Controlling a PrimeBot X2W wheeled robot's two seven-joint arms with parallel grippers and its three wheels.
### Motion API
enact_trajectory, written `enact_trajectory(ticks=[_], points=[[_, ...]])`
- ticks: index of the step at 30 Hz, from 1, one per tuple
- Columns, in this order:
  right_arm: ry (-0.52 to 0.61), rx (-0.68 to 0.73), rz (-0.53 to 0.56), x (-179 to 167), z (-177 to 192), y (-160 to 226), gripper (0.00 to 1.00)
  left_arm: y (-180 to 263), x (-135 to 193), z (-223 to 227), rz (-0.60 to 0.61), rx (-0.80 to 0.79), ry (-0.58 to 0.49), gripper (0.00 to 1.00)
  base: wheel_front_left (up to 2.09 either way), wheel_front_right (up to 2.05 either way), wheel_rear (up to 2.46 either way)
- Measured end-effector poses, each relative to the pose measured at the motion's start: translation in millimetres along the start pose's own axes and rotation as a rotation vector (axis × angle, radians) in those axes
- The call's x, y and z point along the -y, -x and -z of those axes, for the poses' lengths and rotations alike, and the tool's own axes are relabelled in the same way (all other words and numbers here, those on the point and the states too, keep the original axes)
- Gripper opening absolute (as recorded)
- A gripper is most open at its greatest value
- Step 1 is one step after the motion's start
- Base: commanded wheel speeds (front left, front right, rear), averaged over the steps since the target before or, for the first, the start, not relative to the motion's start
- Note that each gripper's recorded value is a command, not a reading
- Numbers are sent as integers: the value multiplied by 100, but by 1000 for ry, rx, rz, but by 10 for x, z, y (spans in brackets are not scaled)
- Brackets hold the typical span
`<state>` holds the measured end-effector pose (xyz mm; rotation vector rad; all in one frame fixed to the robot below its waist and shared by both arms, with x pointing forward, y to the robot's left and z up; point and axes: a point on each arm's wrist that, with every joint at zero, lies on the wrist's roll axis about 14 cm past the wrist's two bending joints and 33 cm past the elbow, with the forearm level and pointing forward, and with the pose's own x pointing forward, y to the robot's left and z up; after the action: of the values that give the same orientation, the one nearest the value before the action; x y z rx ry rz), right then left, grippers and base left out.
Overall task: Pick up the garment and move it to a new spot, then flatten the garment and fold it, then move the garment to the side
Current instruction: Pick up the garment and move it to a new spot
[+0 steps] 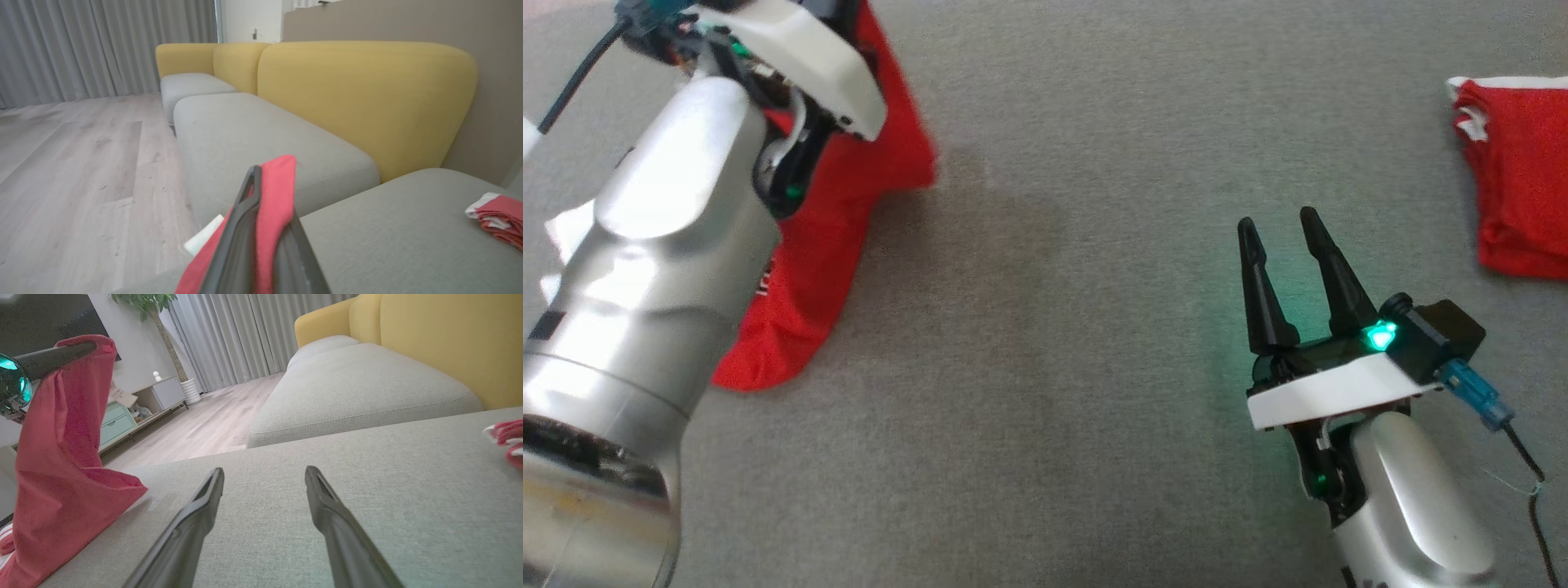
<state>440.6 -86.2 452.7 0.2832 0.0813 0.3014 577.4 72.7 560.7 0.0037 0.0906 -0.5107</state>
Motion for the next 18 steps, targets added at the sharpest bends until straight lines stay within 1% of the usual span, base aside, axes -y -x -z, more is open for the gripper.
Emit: enact_trajectory(ticks=[4, 9, 18], points=[[-7, 23, 27, 70, -95, 74, 100, -102, 345, -270, 89, 75, 27, 0, 0, 0, 0], [-29, 43, 66, 175, -171, 176, 100, -253, 724, -606, 194, 151, 11, 0, 0, 0, 0], [-61, 73, 147, 394, -283, 398, 100, -519, 1372, -757, 339, 206, -24, 0, 0, 0, 0]])
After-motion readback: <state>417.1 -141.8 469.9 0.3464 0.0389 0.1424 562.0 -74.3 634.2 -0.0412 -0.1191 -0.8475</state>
